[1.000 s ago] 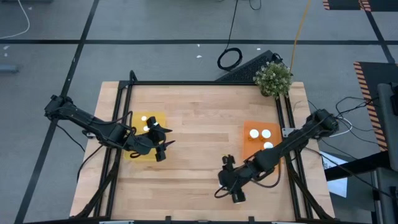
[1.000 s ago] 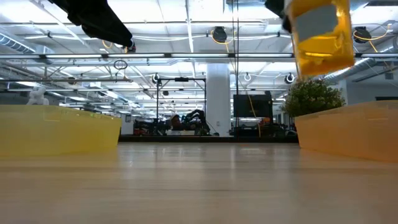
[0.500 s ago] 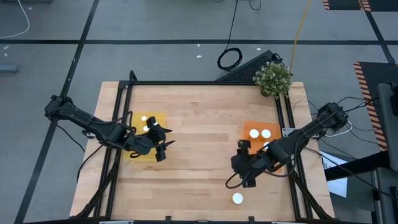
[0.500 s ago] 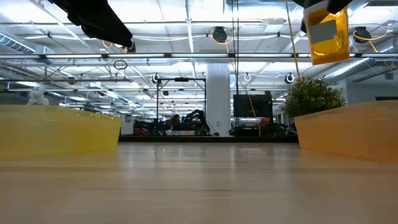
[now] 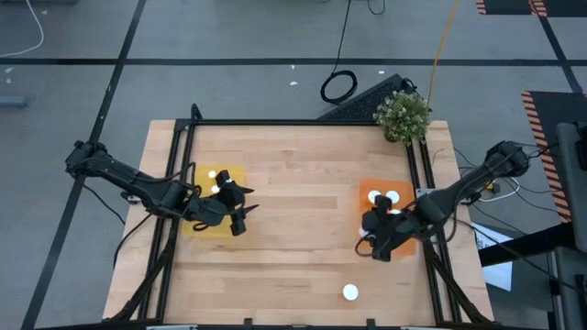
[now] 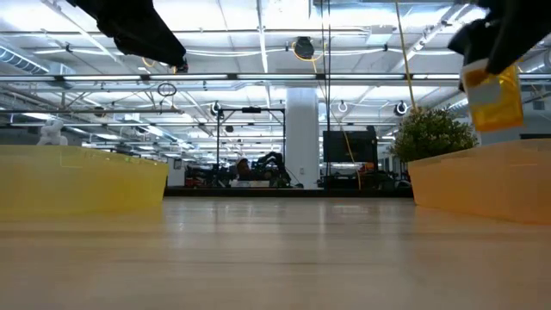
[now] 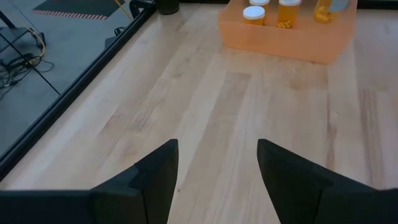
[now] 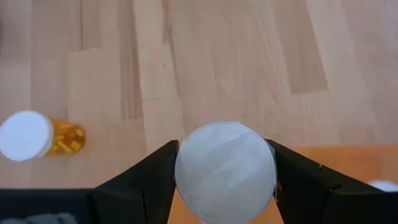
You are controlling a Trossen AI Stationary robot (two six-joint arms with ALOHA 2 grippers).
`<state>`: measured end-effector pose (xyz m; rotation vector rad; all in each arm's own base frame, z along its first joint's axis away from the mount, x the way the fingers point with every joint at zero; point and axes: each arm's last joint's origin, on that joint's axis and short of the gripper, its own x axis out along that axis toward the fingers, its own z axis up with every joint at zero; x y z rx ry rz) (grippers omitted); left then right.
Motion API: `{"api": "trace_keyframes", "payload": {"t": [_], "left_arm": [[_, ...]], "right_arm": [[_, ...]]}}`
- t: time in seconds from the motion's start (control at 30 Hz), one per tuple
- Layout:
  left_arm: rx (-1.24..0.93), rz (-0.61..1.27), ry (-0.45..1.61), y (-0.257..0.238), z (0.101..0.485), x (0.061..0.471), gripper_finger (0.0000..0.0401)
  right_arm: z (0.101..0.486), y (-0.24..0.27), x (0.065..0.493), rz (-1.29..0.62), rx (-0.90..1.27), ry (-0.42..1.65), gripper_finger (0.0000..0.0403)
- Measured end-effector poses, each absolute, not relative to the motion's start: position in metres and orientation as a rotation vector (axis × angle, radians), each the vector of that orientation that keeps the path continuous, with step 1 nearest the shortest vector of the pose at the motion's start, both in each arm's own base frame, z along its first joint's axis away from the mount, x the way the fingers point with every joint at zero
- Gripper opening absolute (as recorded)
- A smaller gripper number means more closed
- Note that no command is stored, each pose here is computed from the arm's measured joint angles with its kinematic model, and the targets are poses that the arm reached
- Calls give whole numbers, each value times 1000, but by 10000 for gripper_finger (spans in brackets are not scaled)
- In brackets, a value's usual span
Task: Pick and place medicine bottles into bin by pill shape (circle, oval)
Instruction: Put the large orange pill bottle into the orange bin
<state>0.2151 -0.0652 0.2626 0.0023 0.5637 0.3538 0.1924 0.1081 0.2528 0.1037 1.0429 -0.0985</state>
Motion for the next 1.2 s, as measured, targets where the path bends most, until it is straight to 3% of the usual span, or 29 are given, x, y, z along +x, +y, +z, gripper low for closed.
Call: {"api": "trace_keyframes", "payload": {"t": [0.3,0.67,1.2], "left_arm": [[0,358,562,-65,263,215,223],[-1,359,562,-65,263,215,223],[-4,360,561,-65,263,215,223]], "right_arm": [[212,84,159,-165,204,996,217],[182,74,154,-208,211,1017,220],[172,72,148,-210,217,1058,281]]}}
